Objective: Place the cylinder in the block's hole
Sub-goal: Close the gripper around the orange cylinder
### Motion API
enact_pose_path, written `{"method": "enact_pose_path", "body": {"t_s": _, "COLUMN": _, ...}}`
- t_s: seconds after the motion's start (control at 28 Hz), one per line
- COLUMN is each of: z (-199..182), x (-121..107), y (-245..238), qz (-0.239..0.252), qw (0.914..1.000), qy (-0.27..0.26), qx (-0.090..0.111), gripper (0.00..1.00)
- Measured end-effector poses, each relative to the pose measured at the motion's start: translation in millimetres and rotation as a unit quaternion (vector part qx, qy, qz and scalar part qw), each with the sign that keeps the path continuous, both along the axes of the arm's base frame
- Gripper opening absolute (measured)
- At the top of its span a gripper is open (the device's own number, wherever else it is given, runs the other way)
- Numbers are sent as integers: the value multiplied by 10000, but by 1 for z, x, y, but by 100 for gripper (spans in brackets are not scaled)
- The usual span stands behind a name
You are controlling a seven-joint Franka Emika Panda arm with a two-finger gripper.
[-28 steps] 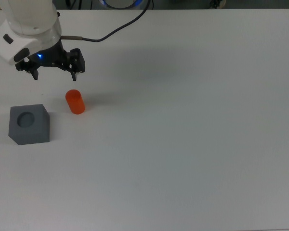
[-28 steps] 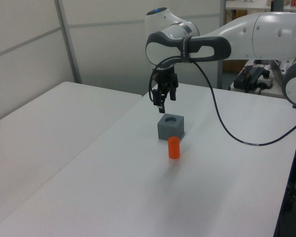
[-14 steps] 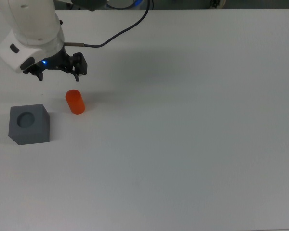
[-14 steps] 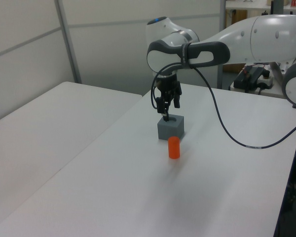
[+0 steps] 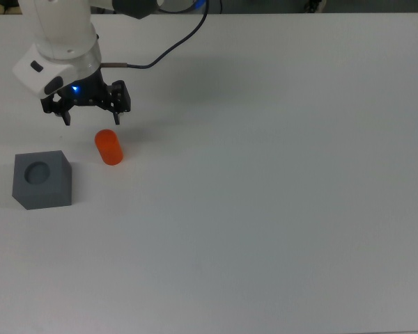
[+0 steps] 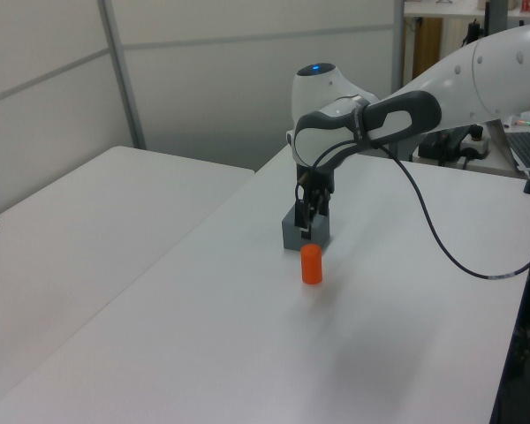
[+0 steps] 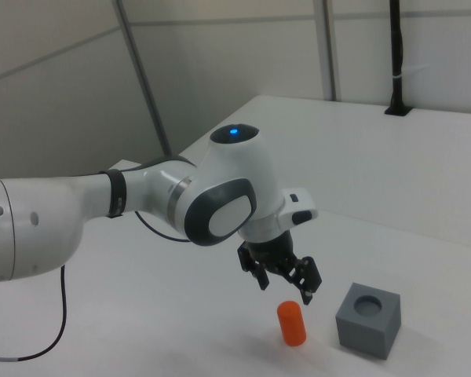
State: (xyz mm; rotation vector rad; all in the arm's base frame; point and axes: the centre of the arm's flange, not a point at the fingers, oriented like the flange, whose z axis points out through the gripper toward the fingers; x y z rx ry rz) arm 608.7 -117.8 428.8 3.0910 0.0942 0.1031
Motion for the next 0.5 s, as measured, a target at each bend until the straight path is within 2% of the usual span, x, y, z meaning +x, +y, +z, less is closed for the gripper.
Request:
{"method": "enact_pose_path", "body": {"t_s": 0.21, "z": -21, "x": -2, "y": 4, "qz": 76, "qw": 9999, "qy": 147, "qx": 2, "gripper": 100}}
{"method": "enact_pose_path", "body": {"t_s": 0.5, "z": -57, "x": 11, "y": 18, "qz": 215, "qw": 9996, "qy": 170, "qx": -66, "gripper": 100}}
